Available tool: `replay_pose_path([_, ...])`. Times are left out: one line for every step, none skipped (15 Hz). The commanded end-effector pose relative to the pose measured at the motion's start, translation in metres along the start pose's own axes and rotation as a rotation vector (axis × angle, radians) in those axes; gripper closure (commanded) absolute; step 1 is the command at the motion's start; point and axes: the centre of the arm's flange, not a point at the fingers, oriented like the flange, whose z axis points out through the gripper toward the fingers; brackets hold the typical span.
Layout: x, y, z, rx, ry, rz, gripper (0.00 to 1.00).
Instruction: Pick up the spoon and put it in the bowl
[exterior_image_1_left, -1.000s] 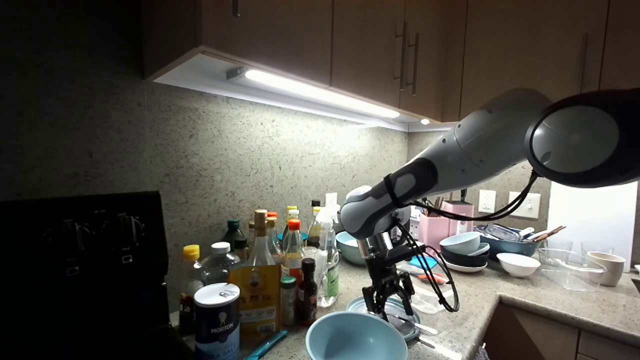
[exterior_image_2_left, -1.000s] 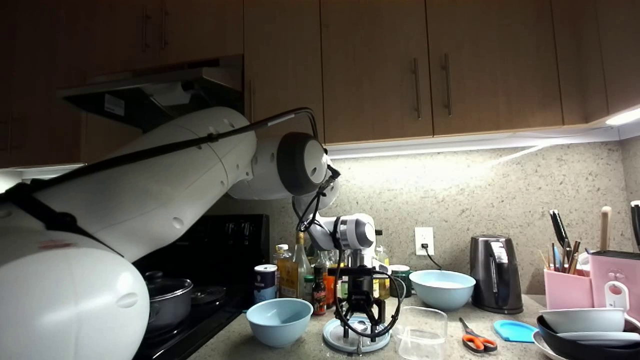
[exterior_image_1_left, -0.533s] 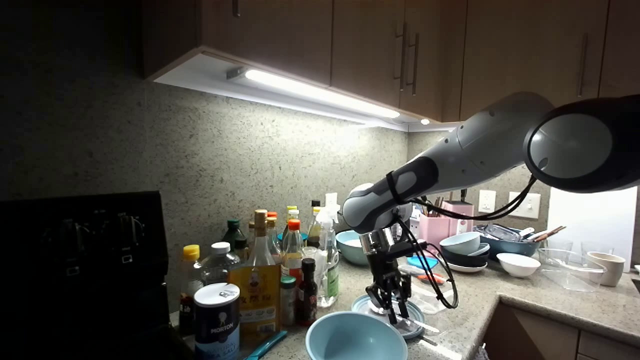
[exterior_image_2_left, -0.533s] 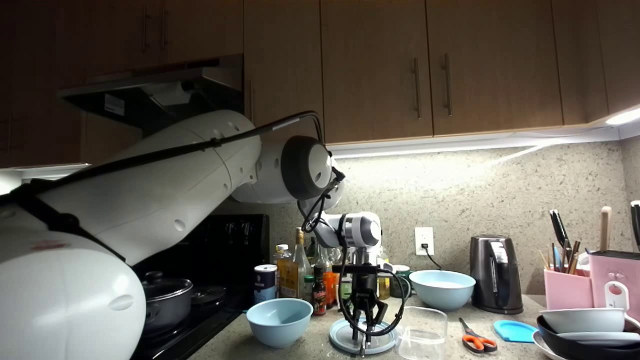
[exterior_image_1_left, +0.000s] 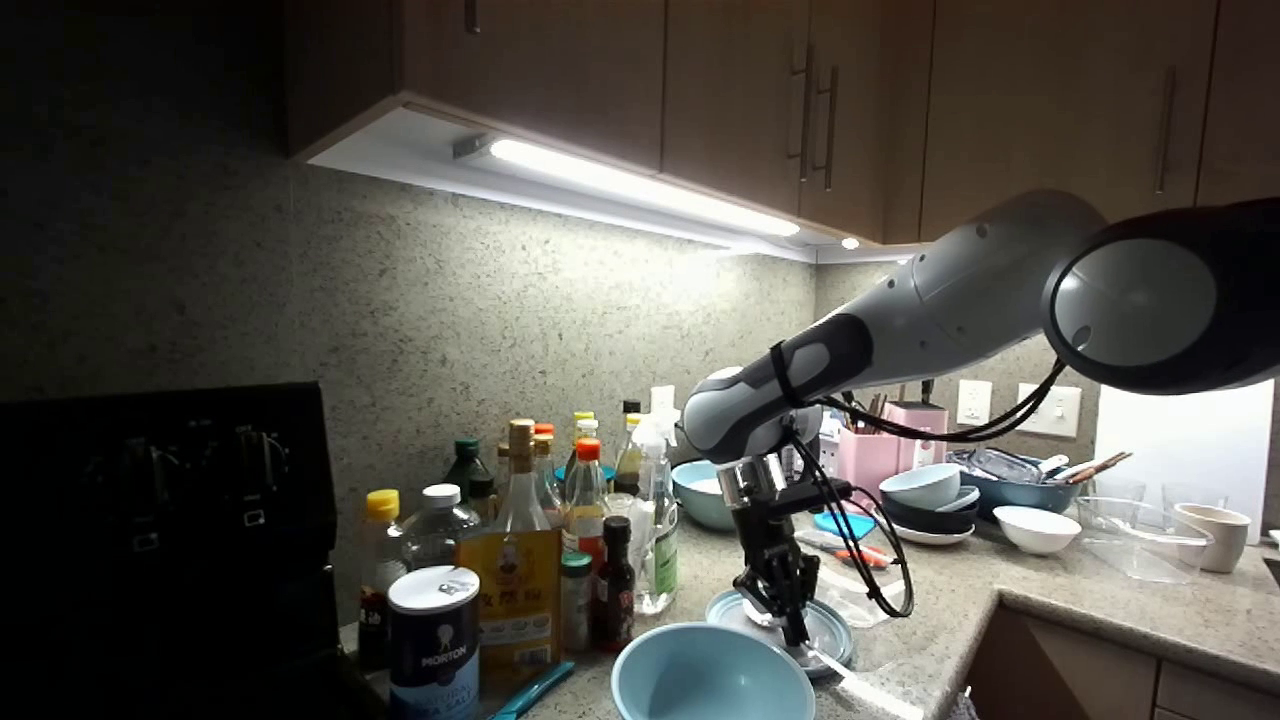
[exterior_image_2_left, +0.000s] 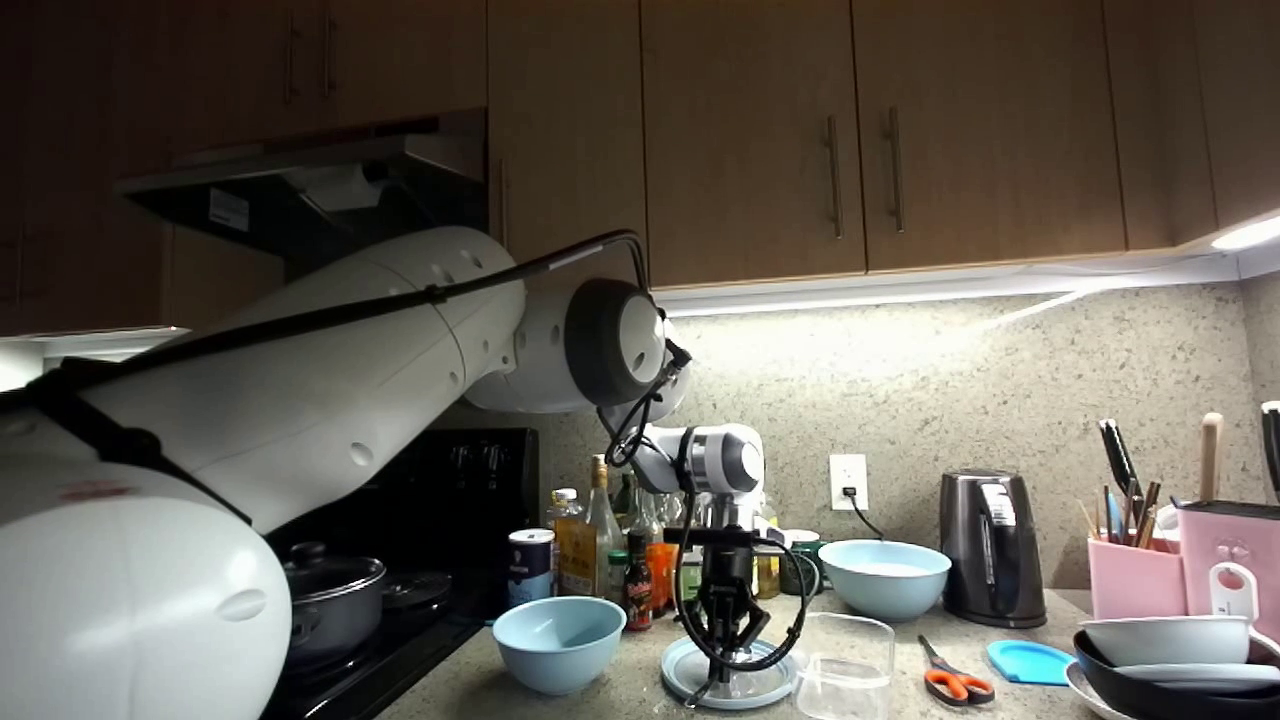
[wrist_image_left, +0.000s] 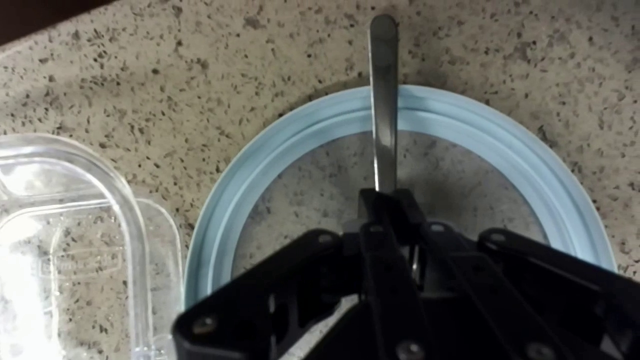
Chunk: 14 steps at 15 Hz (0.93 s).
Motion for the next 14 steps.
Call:
replay_pose_path([-0.003,-0.001,-0.005,0.045,-0.041,0.028,0.92])
replay_pose_path([-0.012,-0.006,-0.009,0.057,-0.045,0.064,0.92])
replay_pose_path([-0.02,-0.01,-0.011,0.073,-0.044,0.098,0.92])
replay_pose_path([-0.032,-0.015,-0.016,0.09,-0.028,0.144,0.93])
replay_pose_path([-0.04,-0.019,-0.021,0.105,-0.02,0.184,0.92])
replay_pose_path([-0.051,-0.024,-0.026,0.123,-0.005,0.229,0.92])
replay_pose_path([-0.059,-0.029,-0.031,0.139,0.015,0.269,0.92])
replay_pose_path([-0.068,-0.033,-0.035,0.148,0.042,0.299,0.93])
replay_pose_path([-0.075,-0.037,-0.041,0.155,0.063,0.327,0.92])
replay_pose_path([-0.083,-0.041,-0.045,0.166,0.081,0.362,0.93])
replay_pose_path([-0.091,-0.044,-0.049,0.176,0.101,0.395,0.92])
replay_pose_path([-0.099,-0.046,-0.052,0.18,0.127,0.429,0.93])
replay_pose_path([-0.106,-0.048,-0.055,0.184,0.153,0.458,0.93])
replay_pose_path([-0.112,-0.048,-0.059,0.188,0.181,0.489,0.93])
